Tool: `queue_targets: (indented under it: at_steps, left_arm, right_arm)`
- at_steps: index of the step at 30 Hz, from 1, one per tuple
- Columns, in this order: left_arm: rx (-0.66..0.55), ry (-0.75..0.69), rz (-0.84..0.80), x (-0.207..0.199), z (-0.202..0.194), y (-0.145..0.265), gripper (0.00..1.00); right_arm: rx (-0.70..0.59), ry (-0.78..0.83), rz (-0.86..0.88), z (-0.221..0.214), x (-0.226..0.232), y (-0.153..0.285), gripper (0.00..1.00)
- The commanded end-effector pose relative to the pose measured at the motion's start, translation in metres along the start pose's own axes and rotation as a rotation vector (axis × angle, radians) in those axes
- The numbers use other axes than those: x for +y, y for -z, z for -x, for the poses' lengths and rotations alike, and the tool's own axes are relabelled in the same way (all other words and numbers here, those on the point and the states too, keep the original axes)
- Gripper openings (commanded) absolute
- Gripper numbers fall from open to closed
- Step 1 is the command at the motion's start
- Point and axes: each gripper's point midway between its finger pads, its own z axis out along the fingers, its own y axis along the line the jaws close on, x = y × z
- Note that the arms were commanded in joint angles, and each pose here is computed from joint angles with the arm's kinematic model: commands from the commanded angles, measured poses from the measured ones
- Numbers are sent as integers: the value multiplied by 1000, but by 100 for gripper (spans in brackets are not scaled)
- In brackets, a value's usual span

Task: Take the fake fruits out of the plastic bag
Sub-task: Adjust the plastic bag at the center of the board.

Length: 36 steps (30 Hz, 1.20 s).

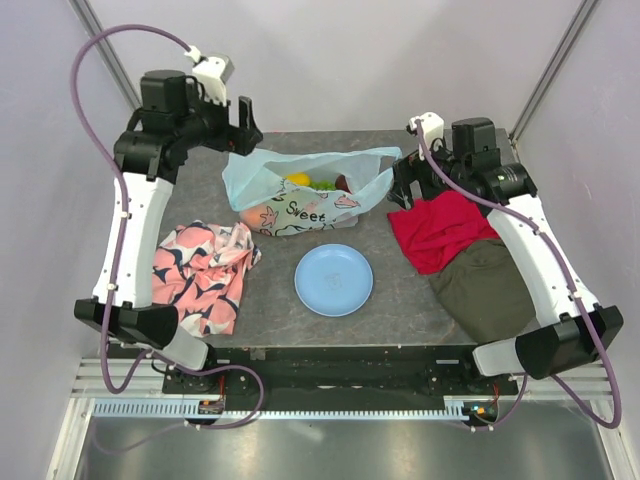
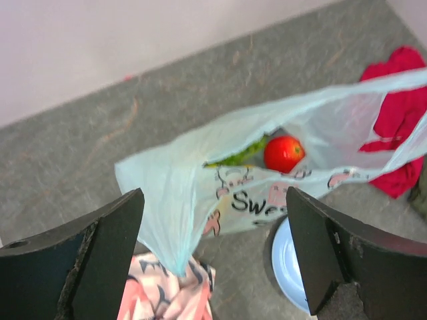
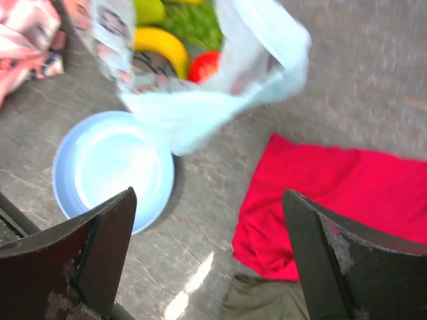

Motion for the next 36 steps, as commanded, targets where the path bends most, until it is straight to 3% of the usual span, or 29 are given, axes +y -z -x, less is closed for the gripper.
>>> queue_targets:
  at_steps: [1,8,16,20,22,23,24,25,26,27,28,30,31,33,34,36]
  left_arm:
    - [199,-18,49,9,-63,-3,94]
    - [409,50,153,34,-157,19,96]
    - [451,132,88,39,-185,-28,95]
    - [451,128,75,47,-183,-55,80]
    - [419,121,52,49,-175,-70,47]
    - [407,112,42,54,-167,-85,28]
    - [390,109,21,54,-159,-94,3]
    - [327,87,18,58,-131,-100,2]
    - [344,100,-16,60,-137,-122,2]
    - [314,92,-42,59,-125,-132,2]
    - [224,56,-57,62,-88,-139,2]
    - [198,68,-82,69,-81,-172,2]
    - [65,28,-78,70,-28,-168,2]
    - [-4,10,-98,73,-10,-187,2]
    - [-122,-31,-86,72,29,-178,2]
    - [-249,-71,-58,69,70,-162,2]
  right_arm:
    - [-93,16,-22,39,2,14,98]
    - [-110,-110,44,55,8,-8,98]
    - [-26,-209,-48,46,-23,-56,98]
    - [-51,-247,-84,53,-34,-71,98]
    - [-85,-242,-89,65,-40,-79,84]
    - [-93,-232,-86,70,-42,-84,62]
    - [-133,-213,-96,87,-46,-82,48]
    - [-126,-216,-109,87,-55,-94,34]
    - [-147,-208,-150,94,-68,-97,17]
    - [-207,-190,-175,118,-77,-93,12]
    - [-200,-190,-198,117,-91,-109,10]
    - [-283,-164,-268,150,-126,-119,10]
    - [-317,-158,-293,163,-137,-118,10]
    - [-446,-153,-376,200,-170,-105,10]
    - [-492,-152,-408,210,-182,-96,9]
    - [-607,-136,-476,235,-196,-73,8]
